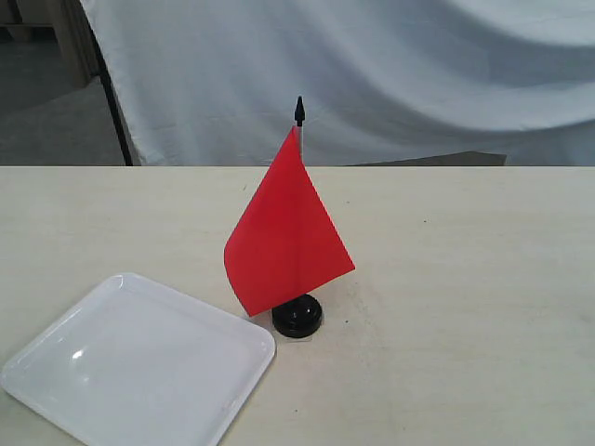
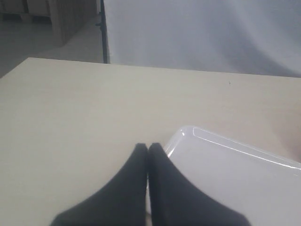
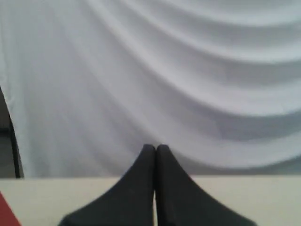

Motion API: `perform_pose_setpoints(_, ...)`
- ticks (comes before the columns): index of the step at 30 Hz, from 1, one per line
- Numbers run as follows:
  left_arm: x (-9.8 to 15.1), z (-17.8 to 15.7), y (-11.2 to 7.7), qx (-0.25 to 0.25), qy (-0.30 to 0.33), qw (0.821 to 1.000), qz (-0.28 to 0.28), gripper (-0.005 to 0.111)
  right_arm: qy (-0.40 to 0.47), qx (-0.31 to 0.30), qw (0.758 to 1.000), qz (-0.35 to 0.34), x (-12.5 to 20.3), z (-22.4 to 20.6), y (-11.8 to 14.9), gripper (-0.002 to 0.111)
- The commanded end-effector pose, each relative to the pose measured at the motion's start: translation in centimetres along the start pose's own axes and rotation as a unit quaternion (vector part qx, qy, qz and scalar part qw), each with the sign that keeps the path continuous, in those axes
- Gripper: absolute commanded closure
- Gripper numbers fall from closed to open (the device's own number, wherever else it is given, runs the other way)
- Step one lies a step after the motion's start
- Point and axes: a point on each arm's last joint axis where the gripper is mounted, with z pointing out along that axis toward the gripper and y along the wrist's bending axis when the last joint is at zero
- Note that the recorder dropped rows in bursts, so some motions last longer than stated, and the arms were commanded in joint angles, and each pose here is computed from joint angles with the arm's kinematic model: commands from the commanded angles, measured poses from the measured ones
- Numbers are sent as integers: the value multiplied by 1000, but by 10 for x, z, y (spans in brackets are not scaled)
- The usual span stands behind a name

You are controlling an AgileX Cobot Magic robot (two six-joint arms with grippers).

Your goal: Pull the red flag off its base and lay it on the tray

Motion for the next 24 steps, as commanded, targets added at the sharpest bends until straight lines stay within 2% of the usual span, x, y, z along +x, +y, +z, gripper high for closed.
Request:
perform_pose_setpoints(1, 0, 0, 0, 2, -1, 1000, 1, 107, -125, -9, 992, 0, -22, -3, 1, 109)
perform_pose_setpoints(4, 0, 0, 0, 2, -1, 1000, 1, 107, -209, -14, 978, 2, -37, -8, 2, 109)
perform_pose_setpoints(7, 0, 0, 0, 2, -1, 1000, 1, 107, -257, -27, 965, 43, -45, -13, 3, 109)
perform_pose_setpoints(8, 0, 0, 0, 2, -1, 1000, 1, 107, -271, -38, 959, 75, -48, -14, 3, 109)
perform_pose_setpoints(11, 0, 0, 0, 2, -1, 1000, 1, 107, -316, -96, 920, 212, -56, -20, 4, 109)
perform_pose_setpoints(13, 0, 0, 0, 2, -1, 1000, 1, 107, -309, -129, 900, 278, -57, -21, 5, 109)
perform_pose_setpoints(18, 0, 0, 0, 2, -1, 1000, 1, 107, -283, -151, 928, 187, -68, -11, 17, 109)
perform_pose_setpoints(24, 0, 0, 0, 2, -1, 1000, 1, 107, -198, -210, 951, 114, -78, 43, 35, 109)
